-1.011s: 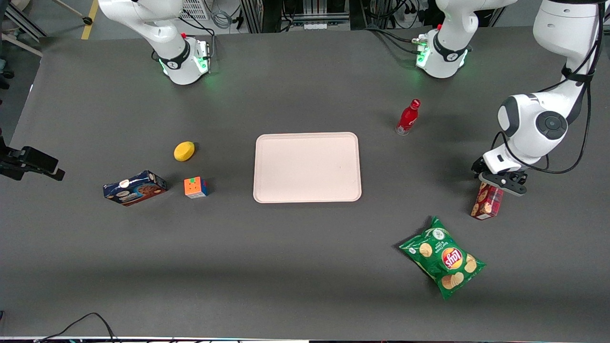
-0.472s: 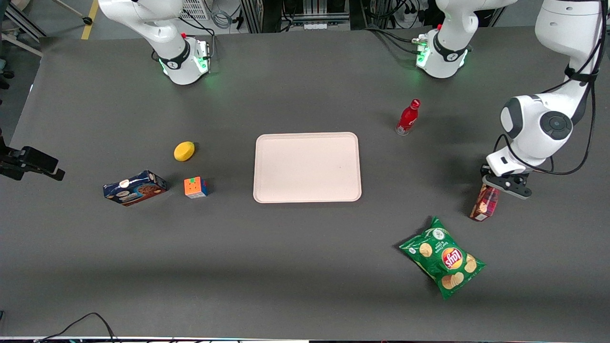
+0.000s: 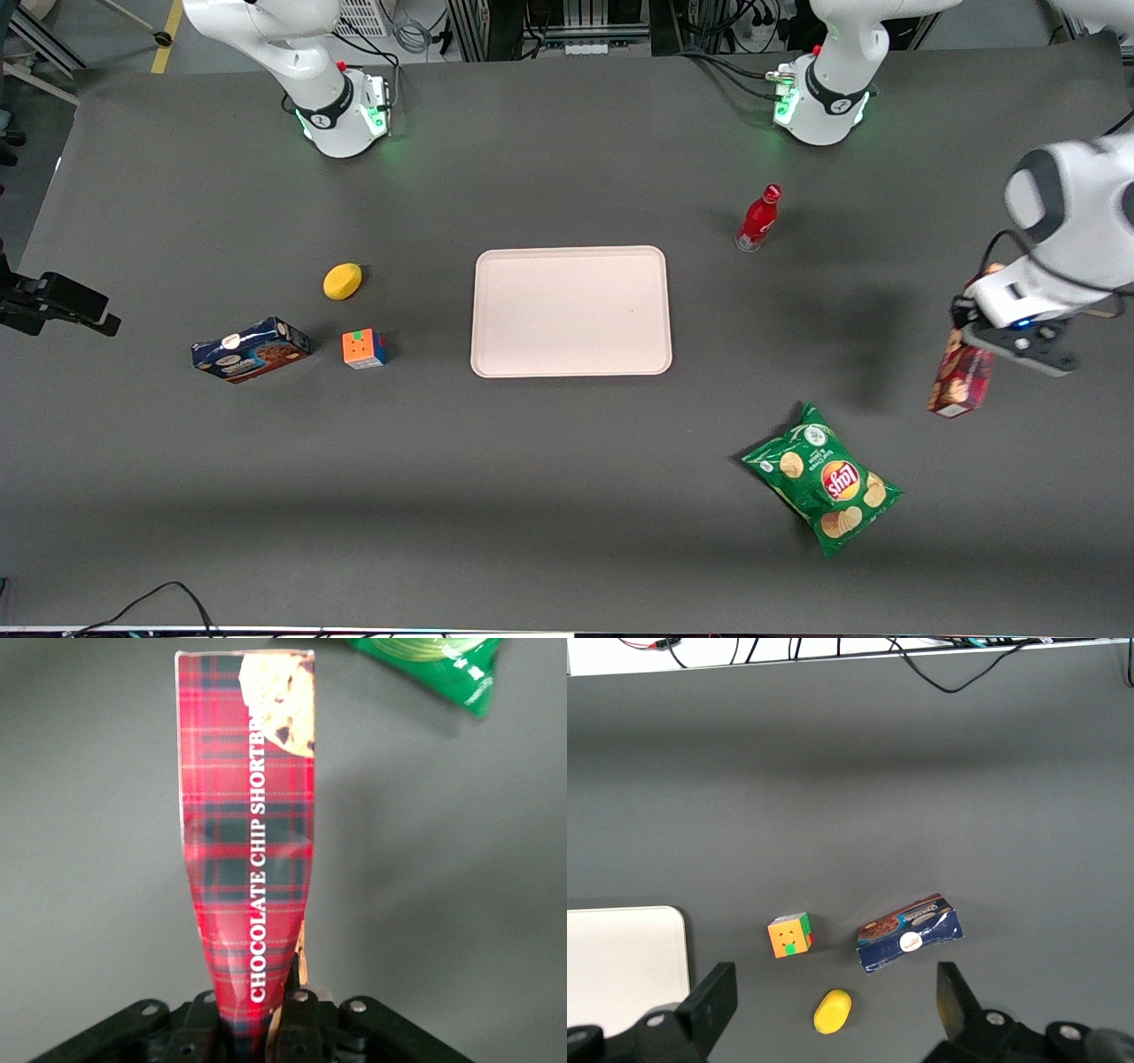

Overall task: Place red cookie box on tray
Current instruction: 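Close the left gripper on the box and lift it upright, then carry the held box with the left gripper over the white tray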

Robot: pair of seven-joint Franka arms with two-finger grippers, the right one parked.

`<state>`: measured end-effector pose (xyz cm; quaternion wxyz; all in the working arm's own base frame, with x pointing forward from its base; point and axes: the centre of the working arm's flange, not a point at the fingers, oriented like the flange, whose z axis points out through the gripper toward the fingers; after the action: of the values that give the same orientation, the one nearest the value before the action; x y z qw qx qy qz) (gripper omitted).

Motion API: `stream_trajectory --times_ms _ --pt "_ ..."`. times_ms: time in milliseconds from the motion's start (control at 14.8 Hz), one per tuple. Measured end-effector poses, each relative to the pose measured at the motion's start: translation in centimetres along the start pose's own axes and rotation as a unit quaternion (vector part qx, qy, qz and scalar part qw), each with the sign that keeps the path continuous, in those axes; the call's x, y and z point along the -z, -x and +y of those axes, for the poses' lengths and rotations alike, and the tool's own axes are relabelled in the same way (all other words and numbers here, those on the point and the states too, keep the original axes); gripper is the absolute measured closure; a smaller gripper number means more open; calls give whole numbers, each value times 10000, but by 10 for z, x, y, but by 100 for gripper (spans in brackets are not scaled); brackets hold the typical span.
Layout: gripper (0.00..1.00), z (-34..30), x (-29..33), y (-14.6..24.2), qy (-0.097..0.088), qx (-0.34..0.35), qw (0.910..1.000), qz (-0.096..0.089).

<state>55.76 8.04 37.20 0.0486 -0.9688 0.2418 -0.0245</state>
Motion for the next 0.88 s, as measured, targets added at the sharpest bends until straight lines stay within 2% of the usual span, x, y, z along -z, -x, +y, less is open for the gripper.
stream_trajectory --times_ms 337,539,742,876 --pt "81 -5 119 -9 245 195 9992 -260" --pt "81 5 136 -20 271 369 9985 -303" --pt "81 44 136 -37 375 916 9936 -547" --pt "81 99 144 -61 356 1399 9874 -645"
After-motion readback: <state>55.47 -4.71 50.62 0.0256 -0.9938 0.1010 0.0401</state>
